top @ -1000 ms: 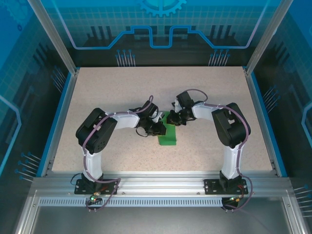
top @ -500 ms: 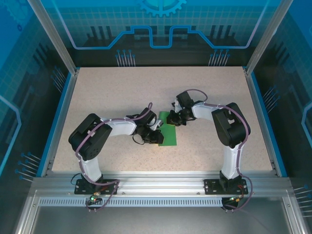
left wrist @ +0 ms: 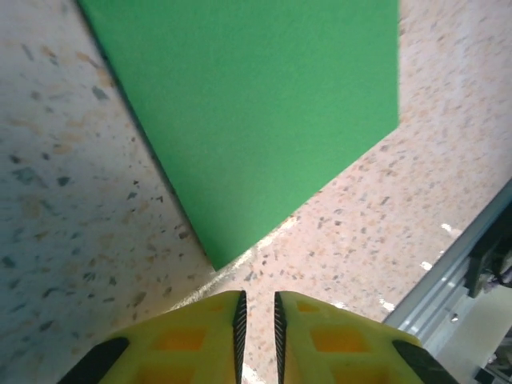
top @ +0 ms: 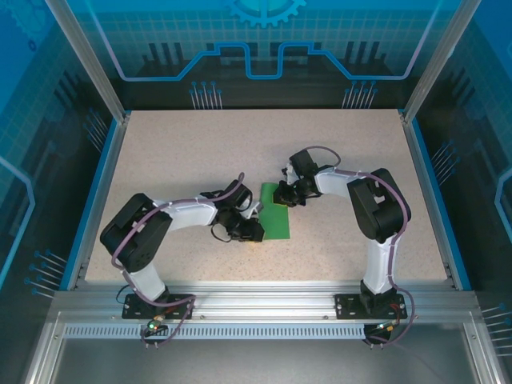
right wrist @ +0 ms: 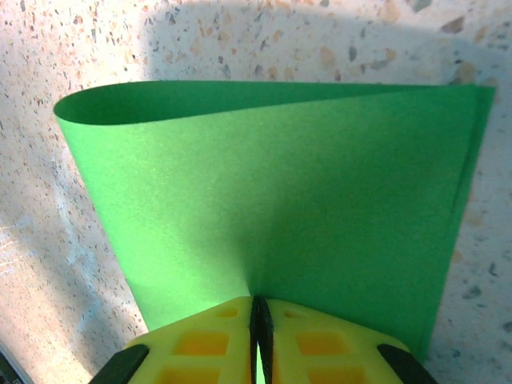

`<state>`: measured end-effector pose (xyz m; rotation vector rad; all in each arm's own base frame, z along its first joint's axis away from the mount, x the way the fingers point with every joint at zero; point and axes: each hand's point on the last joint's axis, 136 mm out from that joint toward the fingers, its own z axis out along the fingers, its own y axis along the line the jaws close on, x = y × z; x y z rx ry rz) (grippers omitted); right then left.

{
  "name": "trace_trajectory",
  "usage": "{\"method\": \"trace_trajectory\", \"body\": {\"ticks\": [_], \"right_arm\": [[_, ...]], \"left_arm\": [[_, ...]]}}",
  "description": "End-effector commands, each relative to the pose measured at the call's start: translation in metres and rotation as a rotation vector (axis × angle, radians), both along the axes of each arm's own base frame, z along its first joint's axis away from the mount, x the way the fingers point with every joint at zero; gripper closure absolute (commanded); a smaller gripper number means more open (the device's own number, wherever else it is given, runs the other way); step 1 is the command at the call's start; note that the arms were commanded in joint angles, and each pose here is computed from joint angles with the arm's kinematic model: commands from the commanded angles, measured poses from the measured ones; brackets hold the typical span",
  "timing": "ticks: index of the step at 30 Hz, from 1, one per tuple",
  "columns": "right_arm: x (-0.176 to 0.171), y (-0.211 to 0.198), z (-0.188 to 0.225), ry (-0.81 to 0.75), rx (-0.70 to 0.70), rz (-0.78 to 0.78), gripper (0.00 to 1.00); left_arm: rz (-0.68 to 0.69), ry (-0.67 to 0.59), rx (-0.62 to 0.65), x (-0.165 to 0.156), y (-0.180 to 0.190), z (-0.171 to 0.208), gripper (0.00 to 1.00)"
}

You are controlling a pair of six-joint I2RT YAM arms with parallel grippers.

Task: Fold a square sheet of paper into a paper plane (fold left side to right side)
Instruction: First fold the square sheet of paper in half at the center of the table, then hold the square sheet of paper at the center of the table.

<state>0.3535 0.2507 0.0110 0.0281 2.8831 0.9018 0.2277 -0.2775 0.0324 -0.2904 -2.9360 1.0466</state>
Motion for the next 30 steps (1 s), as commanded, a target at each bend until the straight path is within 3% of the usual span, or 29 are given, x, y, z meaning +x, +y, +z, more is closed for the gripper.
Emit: {"method": "trace_trajectory", "body": {"ticks": [1,7,14,22,30], "right_arm": [[-0.016,-0.025,-0.033,0.081,-0.118,-0.017,0.86],[-0.016,-0.022,-0.032,0.075,-0.109,-0.012,0.86],[-0.017,-0.02,-0.03,0.072,-0.107,-0.006,0.86],[-0.011,-0.014,-0.018,0.029,-0.074,0.012,0.85],[0.02,0.002,0.047,-0.138,0.031,0.063,0.79]], "left_arm": [[0.04,-0.069,-0.07,0.031,-0.003,0.038,0.76],[0.1,-0.099,-0.035,0.083,-0.007,0.031,0.75],[0.107,-0.069,-0.017,0.112,-0.024,0.004,0.76],[0.116,-0.031,0.03,0.109,-0.019,-0.019,0.77],[0.136,0.007,0.054,0.095,-0.011,-0.037,0.77]]}}
